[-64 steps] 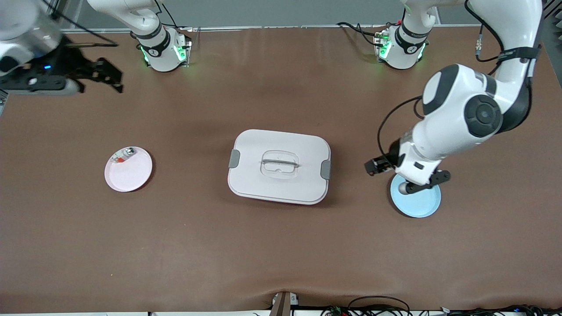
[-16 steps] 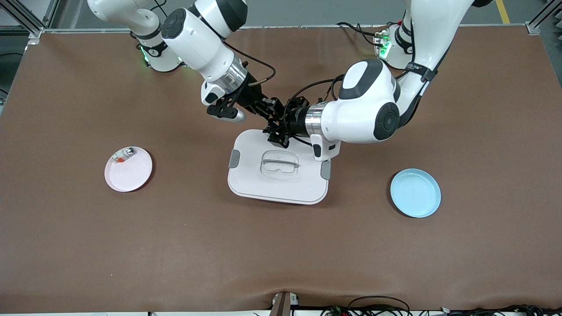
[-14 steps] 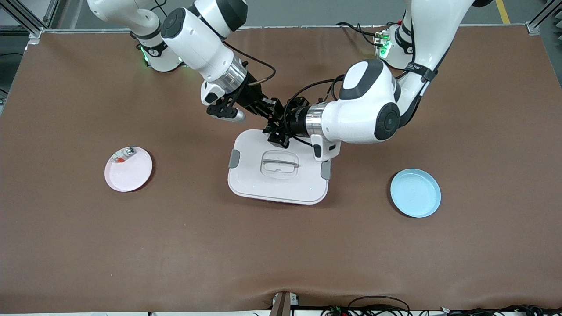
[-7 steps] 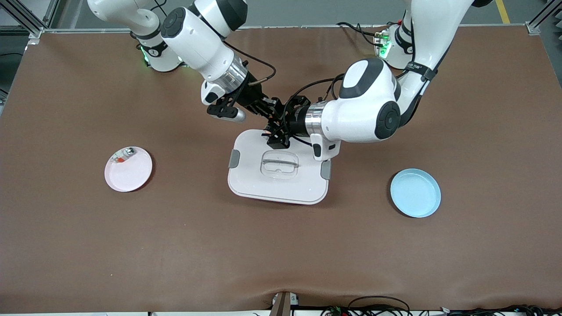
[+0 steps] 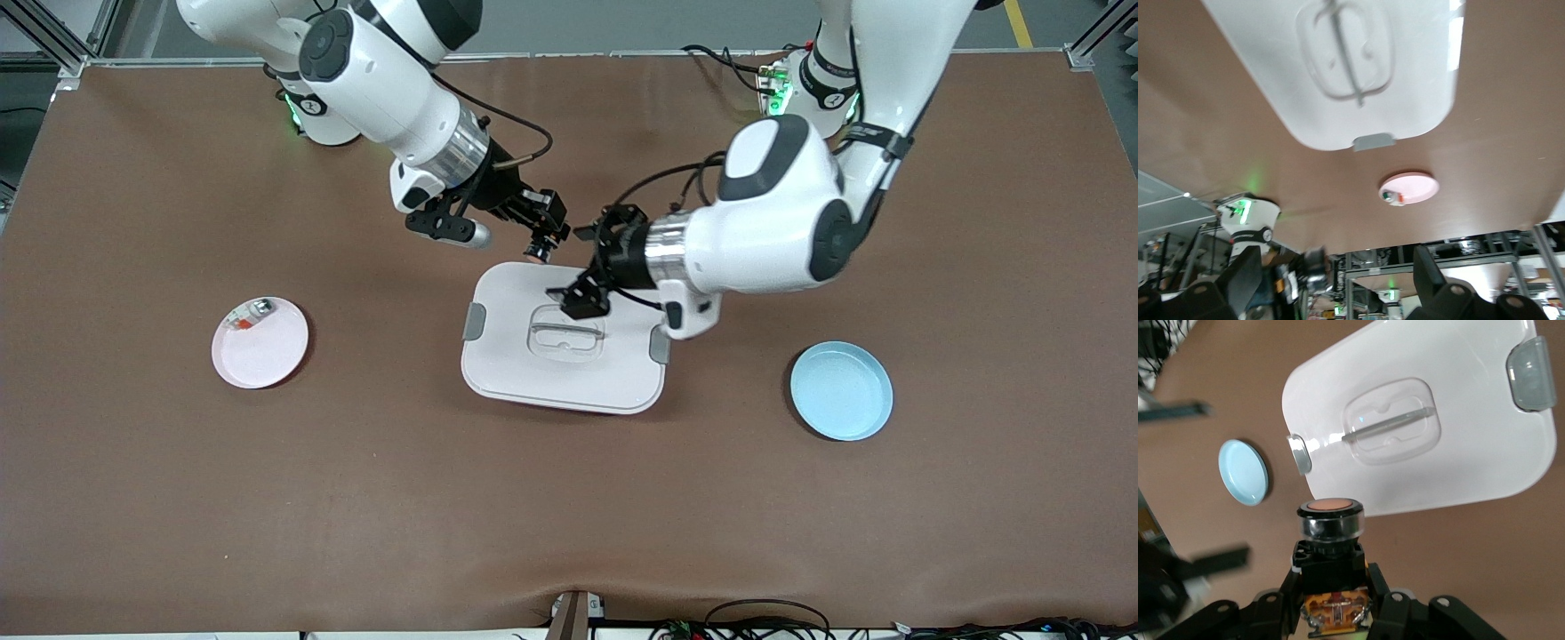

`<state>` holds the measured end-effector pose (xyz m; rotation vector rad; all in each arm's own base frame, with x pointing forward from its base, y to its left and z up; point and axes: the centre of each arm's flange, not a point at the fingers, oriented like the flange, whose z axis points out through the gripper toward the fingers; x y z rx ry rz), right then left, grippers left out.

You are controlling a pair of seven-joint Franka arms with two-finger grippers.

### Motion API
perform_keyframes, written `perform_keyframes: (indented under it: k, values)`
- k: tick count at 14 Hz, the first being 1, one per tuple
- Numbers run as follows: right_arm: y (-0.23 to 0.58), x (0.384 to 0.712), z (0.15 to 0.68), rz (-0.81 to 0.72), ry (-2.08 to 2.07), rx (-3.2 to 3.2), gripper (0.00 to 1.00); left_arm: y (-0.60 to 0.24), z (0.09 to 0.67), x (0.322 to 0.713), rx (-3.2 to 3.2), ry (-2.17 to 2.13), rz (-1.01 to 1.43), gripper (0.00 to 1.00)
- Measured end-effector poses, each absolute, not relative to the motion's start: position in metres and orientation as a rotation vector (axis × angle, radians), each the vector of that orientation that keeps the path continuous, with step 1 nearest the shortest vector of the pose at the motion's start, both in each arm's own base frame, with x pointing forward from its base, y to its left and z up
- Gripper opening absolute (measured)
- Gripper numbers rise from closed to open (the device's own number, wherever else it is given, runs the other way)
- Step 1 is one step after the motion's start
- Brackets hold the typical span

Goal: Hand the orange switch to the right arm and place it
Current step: 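Open the left gripper and pull it back while the right gripper withdraws, then carry the switch to the white plate with the right gripper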

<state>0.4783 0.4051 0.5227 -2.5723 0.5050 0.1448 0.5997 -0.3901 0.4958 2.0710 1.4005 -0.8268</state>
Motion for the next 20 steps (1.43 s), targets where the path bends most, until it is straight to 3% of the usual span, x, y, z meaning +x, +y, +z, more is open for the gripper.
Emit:
perform_keyframes:
  k: [3,10,16,20]
  values:
    - [0.38,0.484,0.543,0.207,0.351,-2.656,0.42,-0.339,0.51,0.626,2.158,1.388,-0.599,1.0]
    - [0.282,0.488,0.558,0.267,-0.085,-2.922,0.42,-0.295,0.517,0.637,2.605,1.301,0.035,1.0]
    - [0.121,0.517,0.53,0.235,-0.646,-2.892,0.42,-0.207,0.503,0.658,2.954,0.963,0.085,1.0]
    - [0.039,0.534,0.481,0.106,-0.996,-2.885,0.42,-0.151,0.528,0.655,3.062,0.754,0.062,1.0]
